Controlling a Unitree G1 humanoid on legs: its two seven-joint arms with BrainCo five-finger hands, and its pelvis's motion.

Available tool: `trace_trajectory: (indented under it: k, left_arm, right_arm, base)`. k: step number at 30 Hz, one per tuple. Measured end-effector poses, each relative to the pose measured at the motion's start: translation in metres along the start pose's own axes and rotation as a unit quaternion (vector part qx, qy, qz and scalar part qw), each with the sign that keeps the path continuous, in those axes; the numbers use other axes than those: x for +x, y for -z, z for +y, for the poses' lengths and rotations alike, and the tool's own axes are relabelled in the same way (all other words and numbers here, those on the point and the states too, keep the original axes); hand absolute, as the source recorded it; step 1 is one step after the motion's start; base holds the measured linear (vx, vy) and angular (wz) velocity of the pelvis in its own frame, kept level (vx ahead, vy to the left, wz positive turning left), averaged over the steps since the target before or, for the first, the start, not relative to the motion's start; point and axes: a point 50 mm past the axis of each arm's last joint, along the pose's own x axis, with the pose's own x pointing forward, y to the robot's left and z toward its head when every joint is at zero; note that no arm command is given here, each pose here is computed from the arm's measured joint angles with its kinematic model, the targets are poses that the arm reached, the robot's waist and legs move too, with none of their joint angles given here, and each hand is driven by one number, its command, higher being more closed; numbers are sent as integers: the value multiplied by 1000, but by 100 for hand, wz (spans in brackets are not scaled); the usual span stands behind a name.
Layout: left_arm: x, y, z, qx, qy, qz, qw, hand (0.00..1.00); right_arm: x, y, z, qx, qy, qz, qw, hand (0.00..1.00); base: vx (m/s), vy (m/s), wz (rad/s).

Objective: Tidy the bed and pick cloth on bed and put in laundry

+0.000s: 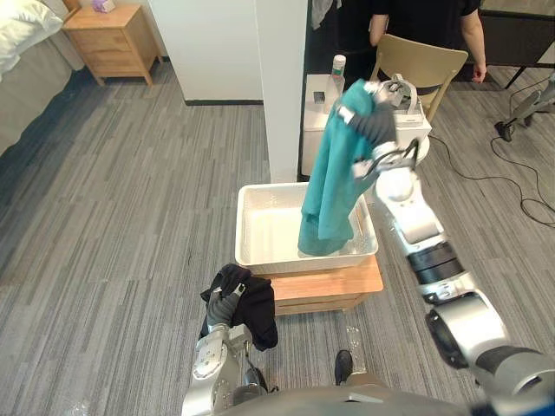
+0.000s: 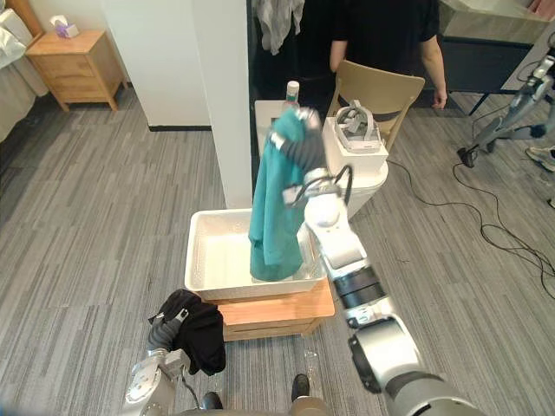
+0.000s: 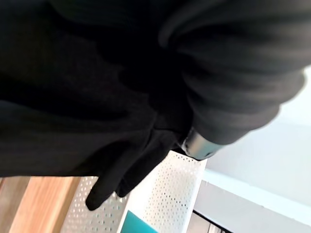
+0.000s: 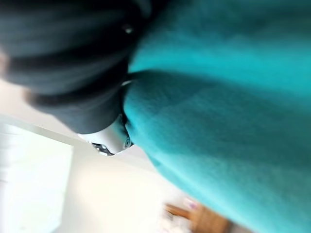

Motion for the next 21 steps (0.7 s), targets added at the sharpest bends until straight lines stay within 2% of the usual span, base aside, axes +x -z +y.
trace_trajectory:
  k: [6, 8, 9, 14, 21]
  left_arm:
    - [7, -17, -8, 6, 17, -34, 999, 100]
    - [9, -21, -8, 9, 20, -43, 999, 100]
    - [9, -22, -8, 10, 20, -45, 999, 100]
    - [14, -31, -9, 19, 27, -61, 998, 100]
    - [16, -48, -18, 14, 44, -95, 994, 100]
  right_arm:
    - [-3, 25, 2, -16, 8, 56, 998, 100]
    - [-6, 45, -2, -23, 28, 104, 994, 100]
    - [-8, 51, -3, -22, 33, 120, 992, 0]
    - [-18, 86, -19, -27, 65, 211, 975, 0]
    - [-9, 87, -26, -33, 73, 229, 970, 0]
  base:
    - [-79, -41, 14]
    - [-61, -30, 22]
    - [-13, -13, 12]
    - [5, -4, 4]
    - [31, -9, 7]
